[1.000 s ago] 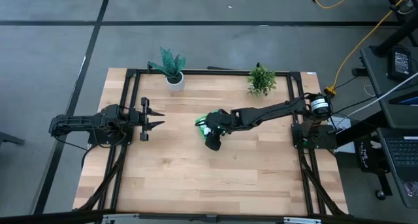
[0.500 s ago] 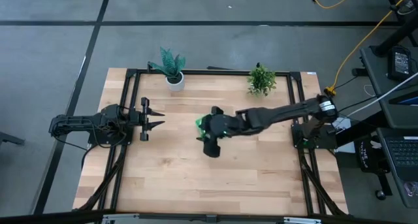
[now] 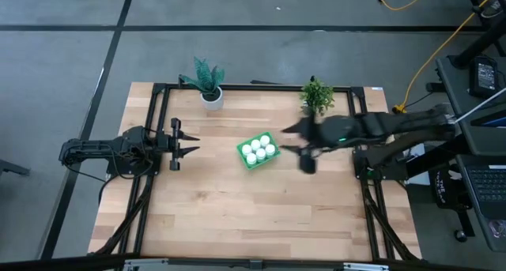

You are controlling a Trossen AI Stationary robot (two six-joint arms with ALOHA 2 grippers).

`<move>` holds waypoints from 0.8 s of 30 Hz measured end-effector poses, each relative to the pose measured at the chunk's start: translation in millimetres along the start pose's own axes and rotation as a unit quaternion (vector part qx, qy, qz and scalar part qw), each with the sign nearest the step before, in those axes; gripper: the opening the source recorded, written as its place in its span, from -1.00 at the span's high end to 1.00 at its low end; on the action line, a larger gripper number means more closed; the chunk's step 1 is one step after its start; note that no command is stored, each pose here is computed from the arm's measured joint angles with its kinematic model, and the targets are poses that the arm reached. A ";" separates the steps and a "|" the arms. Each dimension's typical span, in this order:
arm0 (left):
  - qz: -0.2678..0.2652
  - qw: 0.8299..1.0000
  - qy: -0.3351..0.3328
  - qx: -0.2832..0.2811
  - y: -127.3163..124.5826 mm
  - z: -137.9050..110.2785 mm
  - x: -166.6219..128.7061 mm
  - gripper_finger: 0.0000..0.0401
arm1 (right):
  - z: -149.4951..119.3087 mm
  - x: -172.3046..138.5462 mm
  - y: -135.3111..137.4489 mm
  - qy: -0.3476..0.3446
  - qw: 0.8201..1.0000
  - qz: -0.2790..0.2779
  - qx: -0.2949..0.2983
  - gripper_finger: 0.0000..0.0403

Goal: Pick and place pill bottles into a basket
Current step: Return to Home Position

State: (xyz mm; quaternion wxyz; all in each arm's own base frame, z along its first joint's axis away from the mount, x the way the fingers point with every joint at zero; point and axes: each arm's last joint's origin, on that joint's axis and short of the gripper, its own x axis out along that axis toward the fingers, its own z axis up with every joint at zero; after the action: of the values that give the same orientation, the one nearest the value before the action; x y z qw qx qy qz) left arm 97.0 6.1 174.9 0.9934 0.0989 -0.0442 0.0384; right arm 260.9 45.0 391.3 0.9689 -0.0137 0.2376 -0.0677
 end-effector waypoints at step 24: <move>0.000 1.000 0.000 0.000 0.0 0.0 0.0 0.41 | -248.1 -21.0 -36.2 -0.246 0.945 0.169 0.131 -0.06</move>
State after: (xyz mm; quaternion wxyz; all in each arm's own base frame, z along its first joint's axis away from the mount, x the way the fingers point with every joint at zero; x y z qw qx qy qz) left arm 97.0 6.1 174.9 0.9934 0.0989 -0.0442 0.0384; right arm 123.3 13.4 183.1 0.9876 0.1378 -0.0206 0.0722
